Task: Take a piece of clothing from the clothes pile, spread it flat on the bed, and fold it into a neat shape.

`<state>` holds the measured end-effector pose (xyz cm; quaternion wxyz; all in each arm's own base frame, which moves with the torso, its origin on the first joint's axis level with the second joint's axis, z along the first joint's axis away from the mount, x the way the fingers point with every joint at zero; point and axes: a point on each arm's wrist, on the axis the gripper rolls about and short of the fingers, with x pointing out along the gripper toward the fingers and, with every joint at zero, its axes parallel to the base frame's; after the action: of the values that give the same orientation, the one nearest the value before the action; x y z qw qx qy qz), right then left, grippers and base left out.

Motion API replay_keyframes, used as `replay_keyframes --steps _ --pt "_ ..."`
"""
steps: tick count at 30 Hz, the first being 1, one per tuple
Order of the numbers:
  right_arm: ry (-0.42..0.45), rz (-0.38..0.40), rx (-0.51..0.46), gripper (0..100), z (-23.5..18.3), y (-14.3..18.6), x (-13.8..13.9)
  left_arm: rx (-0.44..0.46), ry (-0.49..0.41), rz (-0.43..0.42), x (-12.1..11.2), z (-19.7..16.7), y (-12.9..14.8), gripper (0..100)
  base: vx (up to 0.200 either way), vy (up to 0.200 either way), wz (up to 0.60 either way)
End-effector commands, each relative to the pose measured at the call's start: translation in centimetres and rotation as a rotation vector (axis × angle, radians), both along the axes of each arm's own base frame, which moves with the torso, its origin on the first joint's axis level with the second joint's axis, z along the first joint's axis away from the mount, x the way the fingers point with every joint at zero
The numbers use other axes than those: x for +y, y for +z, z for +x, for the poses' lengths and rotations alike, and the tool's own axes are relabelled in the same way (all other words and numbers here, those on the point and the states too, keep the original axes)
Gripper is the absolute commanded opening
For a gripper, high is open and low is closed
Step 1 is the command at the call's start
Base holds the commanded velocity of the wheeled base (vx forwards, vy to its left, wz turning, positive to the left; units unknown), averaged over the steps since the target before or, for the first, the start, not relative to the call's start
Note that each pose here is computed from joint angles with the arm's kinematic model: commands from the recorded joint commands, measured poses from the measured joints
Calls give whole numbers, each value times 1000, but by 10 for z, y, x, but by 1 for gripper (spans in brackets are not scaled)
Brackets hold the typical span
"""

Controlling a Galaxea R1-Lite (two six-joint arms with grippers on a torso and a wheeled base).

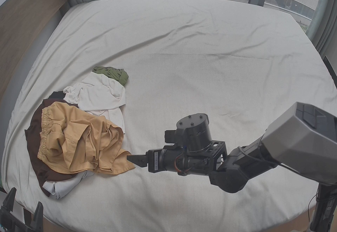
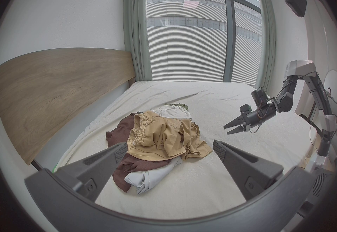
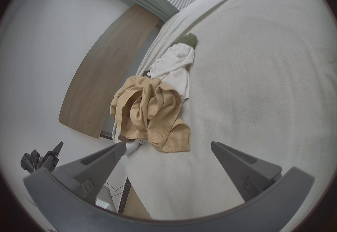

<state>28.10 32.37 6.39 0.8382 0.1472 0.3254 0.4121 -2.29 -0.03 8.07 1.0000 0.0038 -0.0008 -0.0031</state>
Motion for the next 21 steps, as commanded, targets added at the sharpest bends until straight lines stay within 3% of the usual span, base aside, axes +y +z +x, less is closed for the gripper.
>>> replay_keyframes --steps 1,21 --pt "16 -27 28 100 0 -21 12 1 0 0 0 0 -5 100 0 0 0" --pt "18 -46 139 100 5 -49 50 1 0 0 0 0 -5 100 0 0 0"
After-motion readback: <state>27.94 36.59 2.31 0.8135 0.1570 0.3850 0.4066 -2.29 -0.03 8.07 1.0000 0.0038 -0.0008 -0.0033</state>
